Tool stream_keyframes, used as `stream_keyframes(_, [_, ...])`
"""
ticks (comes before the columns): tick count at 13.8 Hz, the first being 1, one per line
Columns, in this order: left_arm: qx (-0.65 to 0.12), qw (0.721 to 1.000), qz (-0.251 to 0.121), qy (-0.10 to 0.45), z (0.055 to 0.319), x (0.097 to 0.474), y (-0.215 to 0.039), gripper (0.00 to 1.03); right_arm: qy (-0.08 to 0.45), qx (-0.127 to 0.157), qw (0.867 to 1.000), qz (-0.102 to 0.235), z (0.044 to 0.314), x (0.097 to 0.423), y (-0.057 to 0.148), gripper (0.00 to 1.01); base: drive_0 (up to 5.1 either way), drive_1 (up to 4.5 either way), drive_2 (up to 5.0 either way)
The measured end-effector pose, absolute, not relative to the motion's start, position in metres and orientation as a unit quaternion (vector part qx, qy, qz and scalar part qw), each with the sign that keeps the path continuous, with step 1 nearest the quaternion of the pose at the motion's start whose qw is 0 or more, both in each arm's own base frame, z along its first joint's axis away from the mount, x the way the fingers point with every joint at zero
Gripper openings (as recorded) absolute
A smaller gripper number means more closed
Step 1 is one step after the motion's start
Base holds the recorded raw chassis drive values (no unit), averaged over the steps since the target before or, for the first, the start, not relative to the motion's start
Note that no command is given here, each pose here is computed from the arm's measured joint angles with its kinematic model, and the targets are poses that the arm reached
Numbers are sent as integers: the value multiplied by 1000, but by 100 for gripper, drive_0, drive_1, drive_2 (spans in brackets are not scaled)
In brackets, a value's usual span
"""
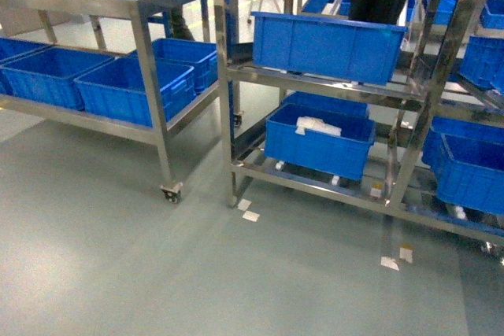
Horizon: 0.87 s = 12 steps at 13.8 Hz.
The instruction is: Pick red block from blue box to shelf
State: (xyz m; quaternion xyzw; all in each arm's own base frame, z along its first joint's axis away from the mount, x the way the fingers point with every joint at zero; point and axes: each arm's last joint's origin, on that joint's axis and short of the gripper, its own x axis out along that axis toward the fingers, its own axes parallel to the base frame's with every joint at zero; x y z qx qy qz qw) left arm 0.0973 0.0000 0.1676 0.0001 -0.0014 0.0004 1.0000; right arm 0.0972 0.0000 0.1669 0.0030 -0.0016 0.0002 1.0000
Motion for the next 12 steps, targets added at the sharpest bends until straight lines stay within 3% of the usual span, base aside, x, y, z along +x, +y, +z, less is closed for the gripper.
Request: stream_keyframes(12, [0,1000,0,-1,168,97,0,98,-2,3,1000,0,167,97,0,28,-133,-133,-133])
